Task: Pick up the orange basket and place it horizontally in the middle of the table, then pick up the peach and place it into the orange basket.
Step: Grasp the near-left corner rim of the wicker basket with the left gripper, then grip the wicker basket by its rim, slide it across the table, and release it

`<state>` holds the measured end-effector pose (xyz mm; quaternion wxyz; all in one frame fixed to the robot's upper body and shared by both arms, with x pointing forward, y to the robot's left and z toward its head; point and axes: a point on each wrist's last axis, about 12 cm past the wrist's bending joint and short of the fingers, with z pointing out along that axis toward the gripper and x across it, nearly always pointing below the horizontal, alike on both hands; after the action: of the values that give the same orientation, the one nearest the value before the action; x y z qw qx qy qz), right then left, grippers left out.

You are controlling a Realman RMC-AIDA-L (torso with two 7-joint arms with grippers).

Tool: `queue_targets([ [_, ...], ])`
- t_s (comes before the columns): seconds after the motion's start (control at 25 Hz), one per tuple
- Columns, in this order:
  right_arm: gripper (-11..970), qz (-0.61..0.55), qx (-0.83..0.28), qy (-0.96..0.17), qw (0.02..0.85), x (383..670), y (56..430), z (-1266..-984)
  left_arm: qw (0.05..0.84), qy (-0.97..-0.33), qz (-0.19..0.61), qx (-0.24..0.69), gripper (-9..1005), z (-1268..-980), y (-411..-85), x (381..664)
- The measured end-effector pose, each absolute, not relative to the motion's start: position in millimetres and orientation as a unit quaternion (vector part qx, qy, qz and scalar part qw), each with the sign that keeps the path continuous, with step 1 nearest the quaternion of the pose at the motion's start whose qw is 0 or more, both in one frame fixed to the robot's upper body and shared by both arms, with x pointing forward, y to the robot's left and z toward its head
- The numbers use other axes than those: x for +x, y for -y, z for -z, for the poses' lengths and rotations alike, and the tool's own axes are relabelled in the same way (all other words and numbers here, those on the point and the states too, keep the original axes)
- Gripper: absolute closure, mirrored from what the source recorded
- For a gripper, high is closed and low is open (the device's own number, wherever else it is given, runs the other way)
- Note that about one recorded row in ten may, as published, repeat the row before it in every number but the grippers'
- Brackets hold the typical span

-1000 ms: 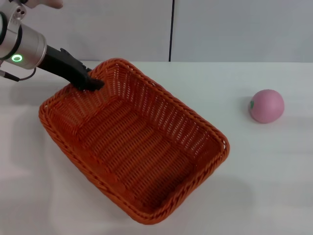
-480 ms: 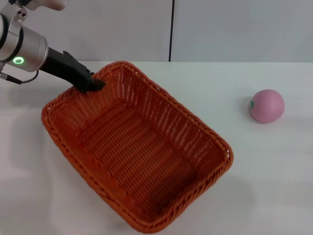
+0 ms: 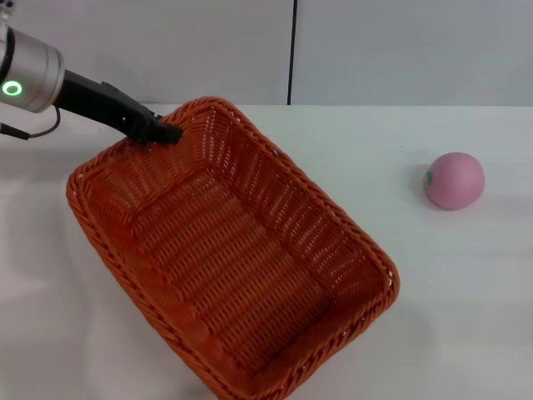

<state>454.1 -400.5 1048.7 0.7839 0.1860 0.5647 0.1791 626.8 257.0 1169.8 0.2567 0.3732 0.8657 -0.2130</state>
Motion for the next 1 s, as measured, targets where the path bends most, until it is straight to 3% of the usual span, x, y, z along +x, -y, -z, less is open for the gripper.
queue_targets([
  [0.36, 322, -0.178, 0.188, -0.564, 0.784, 453, 402, -1049, 0.268, -0.856, 0.283, 0.341, 820, -1184, -265, 625],
  [0.4, 322, -0.178, 0.189, -0.564, 0.784, 453, 402, -1048, 0.266, -0.868, 0.302, 0.292, 822, -1187, -271, 626],
  [1.0, 323, -0.179, 0.184, -0.564, 0.785, 457, 402, -1051, 0.263, -0.899, 0.316, 0.153, 821, -1180, -295, 627],
])
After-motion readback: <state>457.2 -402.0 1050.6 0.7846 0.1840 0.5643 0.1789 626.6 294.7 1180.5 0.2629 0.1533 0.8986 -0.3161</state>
